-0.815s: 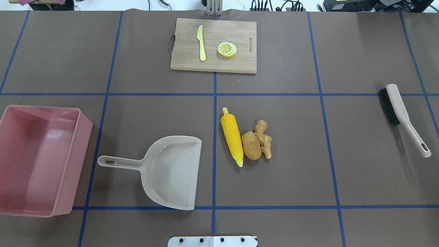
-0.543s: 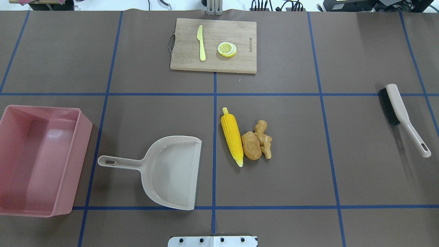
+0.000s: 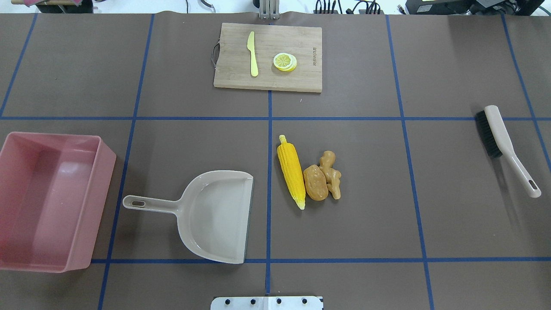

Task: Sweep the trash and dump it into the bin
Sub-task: 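Move the right gripper down onto the white brush handle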

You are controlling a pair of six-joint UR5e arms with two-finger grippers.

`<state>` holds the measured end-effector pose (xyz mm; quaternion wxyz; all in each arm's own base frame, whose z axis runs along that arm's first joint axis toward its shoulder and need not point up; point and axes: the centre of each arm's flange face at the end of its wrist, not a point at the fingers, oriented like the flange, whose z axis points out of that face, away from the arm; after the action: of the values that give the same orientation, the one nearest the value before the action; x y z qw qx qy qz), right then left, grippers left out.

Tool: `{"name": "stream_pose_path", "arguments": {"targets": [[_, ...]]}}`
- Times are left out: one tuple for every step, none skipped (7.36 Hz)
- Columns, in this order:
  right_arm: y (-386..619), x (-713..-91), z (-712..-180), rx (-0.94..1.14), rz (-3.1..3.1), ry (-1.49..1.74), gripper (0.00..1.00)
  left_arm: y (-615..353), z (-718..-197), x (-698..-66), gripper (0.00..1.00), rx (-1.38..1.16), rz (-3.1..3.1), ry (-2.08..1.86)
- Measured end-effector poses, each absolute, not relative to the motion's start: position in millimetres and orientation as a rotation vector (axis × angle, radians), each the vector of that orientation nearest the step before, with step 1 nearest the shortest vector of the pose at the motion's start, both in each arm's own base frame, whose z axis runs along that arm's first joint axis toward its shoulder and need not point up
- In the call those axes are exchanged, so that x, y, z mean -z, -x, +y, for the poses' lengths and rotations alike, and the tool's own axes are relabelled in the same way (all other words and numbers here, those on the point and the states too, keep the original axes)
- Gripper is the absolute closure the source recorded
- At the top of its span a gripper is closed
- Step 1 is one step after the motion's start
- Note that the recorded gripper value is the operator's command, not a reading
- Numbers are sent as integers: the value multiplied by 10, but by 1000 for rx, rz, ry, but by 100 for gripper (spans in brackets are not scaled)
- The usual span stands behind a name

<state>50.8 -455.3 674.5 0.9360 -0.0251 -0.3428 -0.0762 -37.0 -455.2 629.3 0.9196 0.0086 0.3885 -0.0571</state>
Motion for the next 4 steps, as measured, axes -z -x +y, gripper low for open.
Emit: {"name": "stream_pose_path", "arguments": {"targets": [[-518, -6673, -4556, 159, -703, 36, 0, 366, -4582, -6267, 1, 115, 799, -23], [-520, -6574, -4543, 164, -709, 18, 0, 364, -4595, -6263, 1, 114, 798, -24], [-517, -6492, -4506, 167, -718, 4, 0, 362, -4598, -6295, 1, 114, 797, -19], [-516, -6468, -4472, 167, -722, 0, 0, 361, -4602, -6323, 1, 114, 796, -15]]}}
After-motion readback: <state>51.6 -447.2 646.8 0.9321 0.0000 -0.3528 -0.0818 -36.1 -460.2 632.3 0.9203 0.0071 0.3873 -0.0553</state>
